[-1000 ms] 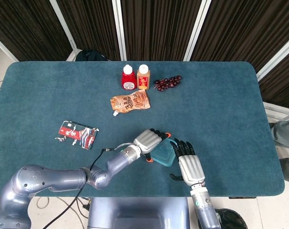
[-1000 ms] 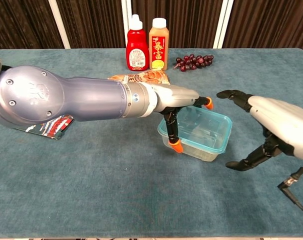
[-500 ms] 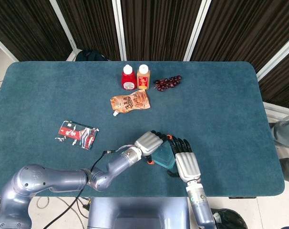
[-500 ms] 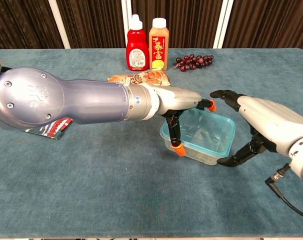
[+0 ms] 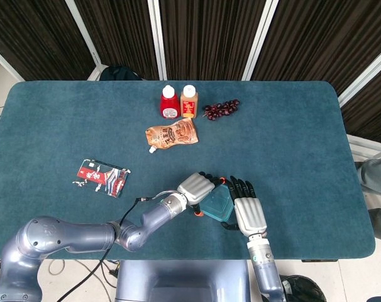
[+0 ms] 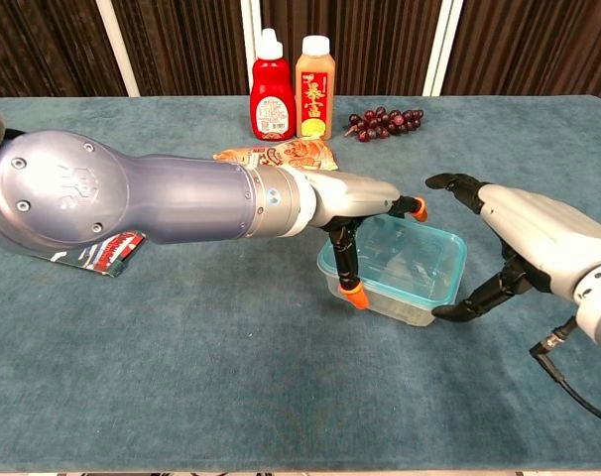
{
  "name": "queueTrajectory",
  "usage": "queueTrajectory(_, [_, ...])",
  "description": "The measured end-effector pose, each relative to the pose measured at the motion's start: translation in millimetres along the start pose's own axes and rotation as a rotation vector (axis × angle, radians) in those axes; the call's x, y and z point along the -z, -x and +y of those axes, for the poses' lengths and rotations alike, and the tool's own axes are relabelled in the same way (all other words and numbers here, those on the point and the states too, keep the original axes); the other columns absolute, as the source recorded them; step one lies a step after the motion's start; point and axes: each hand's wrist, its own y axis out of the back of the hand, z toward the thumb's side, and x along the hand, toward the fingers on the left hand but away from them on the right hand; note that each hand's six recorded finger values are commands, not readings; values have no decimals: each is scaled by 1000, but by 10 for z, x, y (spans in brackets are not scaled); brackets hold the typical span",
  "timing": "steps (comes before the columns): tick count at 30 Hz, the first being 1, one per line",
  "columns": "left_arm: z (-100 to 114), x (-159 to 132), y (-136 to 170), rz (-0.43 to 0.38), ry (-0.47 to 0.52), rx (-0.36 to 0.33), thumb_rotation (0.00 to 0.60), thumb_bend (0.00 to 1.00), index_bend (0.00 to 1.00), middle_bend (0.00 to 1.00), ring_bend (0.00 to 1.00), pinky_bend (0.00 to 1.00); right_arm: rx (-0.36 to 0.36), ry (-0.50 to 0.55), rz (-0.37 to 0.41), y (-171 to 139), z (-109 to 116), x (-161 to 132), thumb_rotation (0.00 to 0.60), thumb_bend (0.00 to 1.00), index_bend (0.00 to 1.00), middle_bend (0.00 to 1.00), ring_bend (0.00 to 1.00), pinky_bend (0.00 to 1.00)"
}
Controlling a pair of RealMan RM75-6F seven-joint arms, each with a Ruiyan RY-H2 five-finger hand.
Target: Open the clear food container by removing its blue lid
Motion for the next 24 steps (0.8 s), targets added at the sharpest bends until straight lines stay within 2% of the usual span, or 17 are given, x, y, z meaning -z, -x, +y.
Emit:
queueTrajectory(12, [11,25,5,-2,17,43,600,48,80,207,190,377,77,57,13,5,75,115,600,187,0,0,0,0])
queueTrajectory(24, [30,3,-16,-7,14,78,600,48,80,203,189,369,162,96,61,-31,90,306,600,187,0,0,0,0])
